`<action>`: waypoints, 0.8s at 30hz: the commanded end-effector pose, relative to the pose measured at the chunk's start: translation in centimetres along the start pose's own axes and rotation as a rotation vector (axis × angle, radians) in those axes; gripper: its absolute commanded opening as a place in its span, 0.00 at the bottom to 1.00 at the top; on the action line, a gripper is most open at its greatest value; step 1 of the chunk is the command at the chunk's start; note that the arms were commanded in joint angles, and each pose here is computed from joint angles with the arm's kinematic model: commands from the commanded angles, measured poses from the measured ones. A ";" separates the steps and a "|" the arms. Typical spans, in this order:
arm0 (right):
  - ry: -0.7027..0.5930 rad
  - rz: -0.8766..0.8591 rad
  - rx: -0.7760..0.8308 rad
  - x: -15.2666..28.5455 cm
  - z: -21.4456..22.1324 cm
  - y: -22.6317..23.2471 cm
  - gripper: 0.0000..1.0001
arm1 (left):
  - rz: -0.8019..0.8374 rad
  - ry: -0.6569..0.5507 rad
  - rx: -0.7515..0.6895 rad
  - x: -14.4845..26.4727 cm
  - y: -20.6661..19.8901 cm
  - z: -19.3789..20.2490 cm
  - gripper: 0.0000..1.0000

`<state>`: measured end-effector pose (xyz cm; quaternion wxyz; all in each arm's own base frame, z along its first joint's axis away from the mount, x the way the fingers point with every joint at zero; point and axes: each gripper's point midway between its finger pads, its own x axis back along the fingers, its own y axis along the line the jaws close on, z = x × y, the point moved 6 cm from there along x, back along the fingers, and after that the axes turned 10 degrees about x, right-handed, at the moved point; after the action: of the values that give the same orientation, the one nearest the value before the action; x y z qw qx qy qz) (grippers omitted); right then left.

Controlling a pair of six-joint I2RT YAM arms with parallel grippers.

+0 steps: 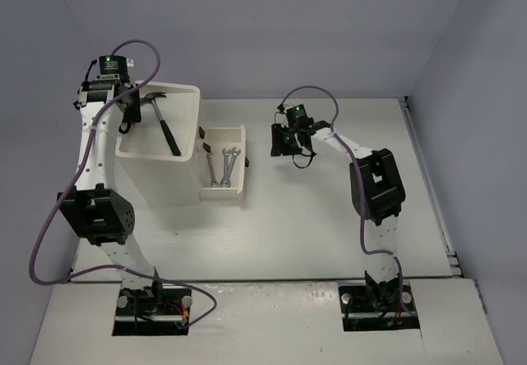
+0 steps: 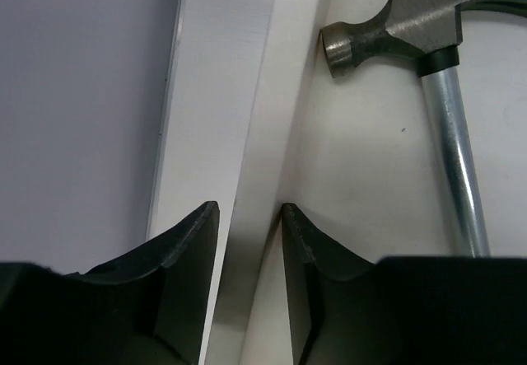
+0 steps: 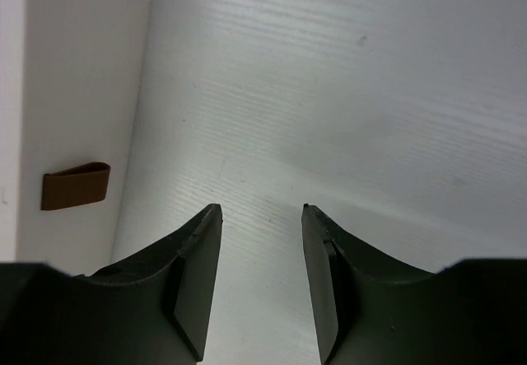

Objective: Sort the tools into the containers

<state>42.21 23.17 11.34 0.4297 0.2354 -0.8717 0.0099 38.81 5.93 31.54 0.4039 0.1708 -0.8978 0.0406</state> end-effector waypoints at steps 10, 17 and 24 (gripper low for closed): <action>-0.083 -0.188 0.074 -4.8 -3.7 9.3 0.39 | 0.032 -0.018 -0.016 -0.4 -0.4 -0.6 0.00; -0.118 -0.335 0.087 -6.0 -5.2 15.1 0.39 | 0.091 -0.001 -0.008 -1.5 -1.3 0.0 0.00; -0.157 -0.480 0.086 -6.7 -5.9 20.9 0.39 | 0.137 0.003 0.004 -2.0 -2.0 0.3 0.00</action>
<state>43.31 39.98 9.30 0.3957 0.3679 -0.8413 -0.0169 38.99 5.57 31.26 0.4055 0.1341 -0.9033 0.0393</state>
